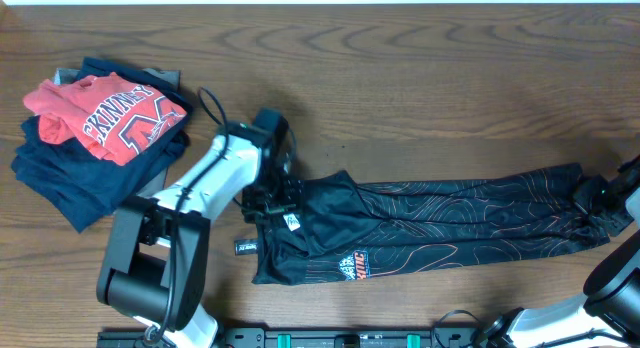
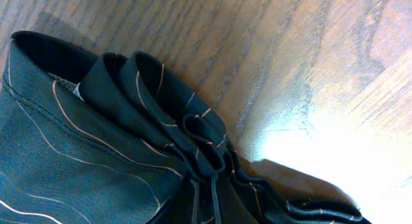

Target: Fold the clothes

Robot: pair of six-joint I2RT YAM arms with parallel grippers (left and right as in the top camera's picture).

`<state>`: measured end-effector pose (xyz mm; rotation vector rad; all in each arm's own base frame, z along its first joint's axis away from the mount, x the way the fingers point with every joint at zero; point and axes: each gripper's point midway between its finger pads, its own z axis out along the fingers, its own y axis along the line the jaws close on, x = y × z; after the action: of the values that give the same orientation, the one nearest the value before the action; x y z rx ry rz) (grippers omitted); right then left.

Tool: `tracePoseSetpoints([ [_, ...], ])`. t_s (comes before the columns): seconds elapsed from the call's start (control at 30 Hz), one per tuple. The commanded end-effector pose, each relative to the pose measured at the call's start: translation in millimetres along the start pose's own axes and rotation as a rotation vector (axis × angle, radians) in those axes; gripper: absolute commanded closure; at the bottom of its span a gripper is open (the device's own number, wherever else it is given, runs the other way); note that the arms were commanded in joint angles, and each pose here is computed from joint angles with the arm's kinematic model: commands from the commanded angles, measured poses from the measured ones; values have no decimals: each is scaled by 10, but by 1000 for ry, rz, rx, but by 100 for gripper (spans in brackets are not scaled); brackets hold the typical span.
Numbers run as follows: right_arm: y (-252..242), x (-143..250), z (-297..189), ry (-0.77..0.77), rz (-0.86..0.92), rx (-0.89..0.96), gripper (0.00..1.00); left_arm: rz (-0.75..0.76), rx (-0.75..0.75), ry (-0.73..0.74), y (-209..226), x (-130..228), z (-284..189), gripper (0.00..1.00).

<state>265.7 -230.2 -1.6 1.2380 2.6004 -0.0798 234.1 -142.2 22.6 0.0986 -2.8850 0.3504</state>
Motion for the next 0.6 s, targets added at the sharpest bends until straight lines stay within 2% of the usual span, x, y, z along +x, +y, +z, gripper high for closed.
tracePoseSetpoints([
  [0.0, -38, 159, 99, 58, 2, -1, 98, -39, -18, 41, 45, 147, 226, 34],
  [0.13, -10, 166, 99, 61, 3, -17, 98, -34, -3, 1, 60, 101, 371, 42],
  [0.33, 73, 162, 100, 57, -15, -36, 99, -25, -55, -166, 189, -282, 372, 42],
  [0.57, 368, 190, 108, 45, -99, -57, 98, -124, 24, -339, 359, -800, 162, 42],
])
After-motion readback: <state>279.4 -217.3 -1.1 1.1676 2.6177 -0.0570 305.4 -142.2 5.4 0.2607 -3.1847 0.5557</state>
